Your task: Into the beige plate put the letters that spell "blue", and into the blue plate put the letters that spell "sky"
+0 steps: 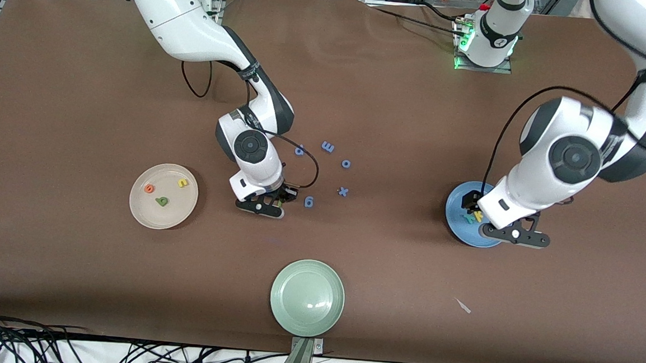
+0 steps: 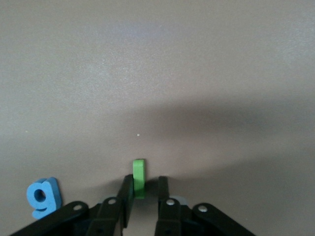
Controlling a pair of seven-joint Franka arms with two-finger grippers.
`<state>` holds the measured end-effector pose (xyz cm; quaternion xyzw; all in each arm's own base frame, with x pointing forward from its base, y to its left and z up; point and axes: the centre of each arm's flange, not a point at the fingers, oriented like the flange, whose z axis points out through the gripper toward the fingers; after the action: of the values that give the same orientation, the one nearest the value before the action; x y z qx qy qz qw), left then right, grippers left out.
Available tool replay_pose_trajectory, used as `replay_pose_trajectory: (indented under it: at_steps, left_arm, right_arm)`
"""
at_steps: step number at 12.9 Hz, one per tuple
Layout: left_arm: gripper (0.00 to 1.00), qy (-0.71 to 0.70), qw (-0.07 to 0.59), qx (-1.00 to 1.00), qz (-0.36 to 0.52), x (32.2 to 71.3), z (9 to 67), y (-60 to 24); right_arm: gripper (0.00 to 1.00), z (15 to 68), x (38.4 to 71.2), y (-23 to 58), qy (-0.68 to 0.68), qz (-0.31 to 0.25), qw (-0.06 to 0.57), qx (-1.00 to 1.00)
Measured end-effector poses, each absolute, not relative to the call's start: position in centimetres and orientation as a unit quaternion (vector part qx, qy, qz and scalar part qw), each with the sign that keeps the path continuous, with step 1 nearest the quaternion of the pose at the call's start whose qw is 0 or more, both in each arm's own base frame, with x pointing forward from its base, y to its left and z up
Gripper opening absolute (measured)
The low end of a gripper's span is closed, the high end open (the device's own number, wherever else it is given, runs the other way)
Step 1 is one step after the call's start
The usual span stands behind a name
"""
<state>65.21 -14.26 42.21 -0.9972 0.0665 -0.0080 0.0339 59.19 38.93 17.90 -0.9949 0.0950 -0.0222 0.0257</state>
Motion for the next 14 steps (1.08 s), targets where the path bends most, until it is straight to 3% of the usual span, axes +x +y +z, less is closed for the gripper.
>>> replay_pose_trajectory:
  at_steps: [1, 3, 6, 8, 11, 12, 14]
  left_arm:
    - [1.0, 0.061, 0.028, -0.998, -0.018, 65.0, 44.3, -14.4]
    - [1.0, 0.048, 0.022, -0.998, -0.018, 64.1, 47.6, -14.0]
    - [1.0, 0.033, 0.031, -0.999, -0.011, 63.1, 52.1, -12.9]
    - [1.0, 0.009, 0.01, -1.0, -0.017, 63.1, 55.5, -11.2]
    - [1.0, -0.028, -0.002, -0.999, -0.018, 62.6, 57.5, -8.4]
    - [1.0, -0.034, -0.001, -0.999, -0.014, 62.1, 57.5, -7.8]
    - [1.0, -0.034, -0.012, -0.999, 0.0, 61.0, 56.9, -6.0]
  right_arm:
    - [0.21, 17.9, 59.3, 38.9, 0.095, -0.023, 0.025, -0.995]
    - [0.09, 18.4, 59.8, 38.2, 0.084, -0.028, 0.022, -0.996]
    - [0.09, 22.2, 61.9, 34.1, 0.033, -0.016, -0.004, -0.999]
    - [0.09, 26.4, 63.3, 28.2, -0.022, -0.007, -0.016, -1.0]
    - [0.1, 30.9, 62.4, 16.6, -0.112, 0.005, -0.029, -0.993]
    - [0.15, 31.6, 61.5, 12.9, -0.123, 0.011, -0.033, -0.992]
    - [0.37, 32.0, 59.1, 9.2, -0.126, 0.026, -0.037, -0.991]
